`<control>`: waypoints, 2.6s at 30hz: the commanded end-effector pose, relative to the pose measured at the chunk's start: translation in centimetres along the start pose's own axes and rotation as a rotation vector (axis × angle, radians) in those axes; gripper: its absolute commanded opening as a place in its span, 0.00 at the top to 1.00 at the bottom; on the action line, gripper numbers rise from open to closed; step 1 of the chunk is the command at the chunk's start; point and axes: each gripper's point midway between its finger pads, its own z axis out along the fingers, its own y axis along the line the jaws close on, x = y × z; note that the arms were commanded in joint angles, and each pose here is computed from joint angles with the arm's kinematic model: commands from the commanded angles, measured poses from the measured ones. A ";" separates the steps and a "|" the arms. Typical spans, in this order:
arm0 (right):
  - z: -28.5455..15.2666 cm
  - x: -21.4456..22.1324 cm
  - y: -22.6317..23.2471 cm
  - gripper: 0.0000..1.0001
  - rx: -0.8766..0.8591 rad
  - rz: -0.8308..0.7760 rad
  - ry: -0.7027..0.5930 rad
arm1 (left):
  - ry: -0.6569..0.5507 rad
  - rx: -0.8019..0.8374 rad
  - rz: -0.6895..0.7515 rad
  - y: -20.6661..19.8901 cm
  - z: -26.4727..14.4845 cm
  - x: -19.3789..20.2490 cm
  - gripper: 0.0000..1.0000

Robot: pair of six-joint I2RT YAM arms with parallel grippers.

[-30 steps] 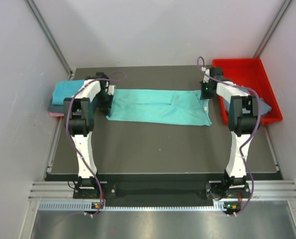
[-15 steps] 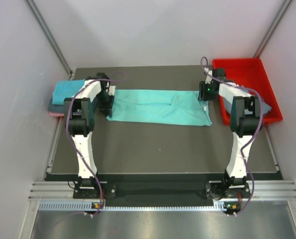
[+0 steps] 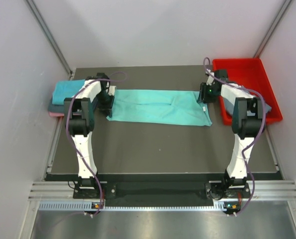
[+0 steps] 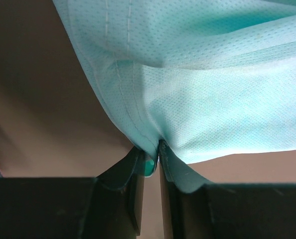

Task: Fold and stack the t-shirts
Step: Fold the tshirt

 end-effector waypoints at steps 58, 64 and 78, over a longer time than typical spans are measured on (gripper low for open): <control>1.0 -15.8 7.3 0.33 -0.086 -0.128 -0.348 | 0.117 0.162 0.315 -12.1 -5.5 13.0 1.00; -7.1 -16.3 7.0 0.28 -0.063 -0.098 -0.407 | -0.003 0.150 0.346 -12.3 -9.7 11.8 0.27; -8.2 1.4 7.2 0.34 -0.179 0.254 -0.102 | -0.099 0.037 0.111 -3.5 -8.6 4.1 0.31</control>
